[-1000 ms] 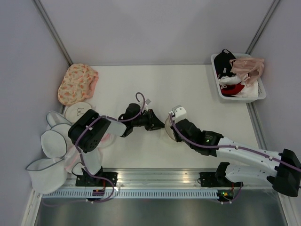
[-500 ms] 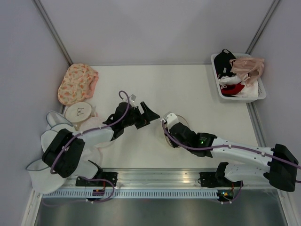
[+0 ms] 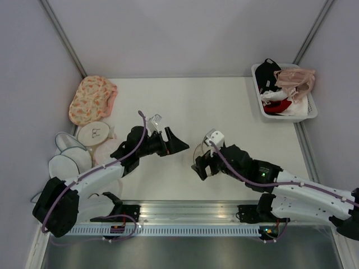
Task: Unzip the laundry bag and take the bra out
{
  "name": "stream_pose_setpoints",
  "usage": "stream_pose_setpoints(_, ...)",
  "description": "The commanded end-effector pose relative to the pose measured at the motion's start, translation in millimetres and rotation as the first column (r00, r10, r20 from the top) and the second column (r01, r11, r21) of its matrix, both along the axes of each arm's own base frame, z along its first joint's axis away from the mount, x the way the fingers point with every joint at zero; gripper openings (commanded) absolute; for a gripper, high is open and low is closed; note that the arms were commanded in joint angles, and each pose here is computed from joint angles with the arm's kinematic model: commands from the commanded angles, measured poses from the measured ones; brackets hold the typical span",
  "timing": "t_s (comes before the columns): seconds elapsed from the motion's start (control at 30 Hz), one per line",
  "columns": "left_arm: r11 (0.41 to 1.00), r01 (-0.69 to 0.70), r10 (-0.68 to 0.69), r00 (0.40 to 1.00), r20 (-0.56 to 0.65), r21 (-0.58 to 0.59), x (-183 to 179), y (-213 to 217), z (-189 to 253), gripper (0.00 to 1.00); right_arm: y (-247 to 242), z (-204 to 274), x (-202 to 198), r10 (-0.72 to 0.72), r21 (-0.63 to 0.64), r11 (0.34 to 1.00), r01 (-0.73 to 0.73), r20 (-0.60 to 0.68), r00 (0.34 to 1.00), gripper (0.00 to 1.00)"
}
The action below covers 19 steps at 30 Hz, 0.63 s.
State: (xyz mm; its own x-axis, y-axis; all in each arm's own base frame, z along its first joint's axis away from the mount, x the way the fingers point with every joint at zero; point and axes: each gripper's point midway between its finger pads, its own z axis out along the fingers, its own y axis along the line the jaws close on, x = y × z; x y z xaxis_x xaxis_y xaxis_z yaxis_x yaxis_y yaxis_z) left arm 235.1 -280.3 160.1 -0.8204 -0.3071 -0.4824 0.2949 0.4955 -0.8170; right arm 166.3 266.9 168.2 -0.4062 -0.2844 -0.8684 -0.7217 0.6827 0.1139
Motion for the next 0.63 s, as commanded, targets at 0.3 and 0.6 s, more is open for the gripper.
stream_pose_setpoints(0.3, 0.986, 0.157, -0.163, 0.974, 0.159, 0.051, -49.4, 14.1, 34.7, 1.0, -92.3, 109.9, 19.9, -0.455, 0.181, 0.879, 0.441, 0.039, 0.89, 0.98)
stream_pose_setpoints(0.6, 0.975, 0.205, -0.217, 0.957, 0.191, 0.08, -67.1, 20.0, 36.3, 1.0, -98.5, 124.2, 5.0, -0.437, 0.289, 0.856, 0.429, -0.041, 0.899, 0.98)
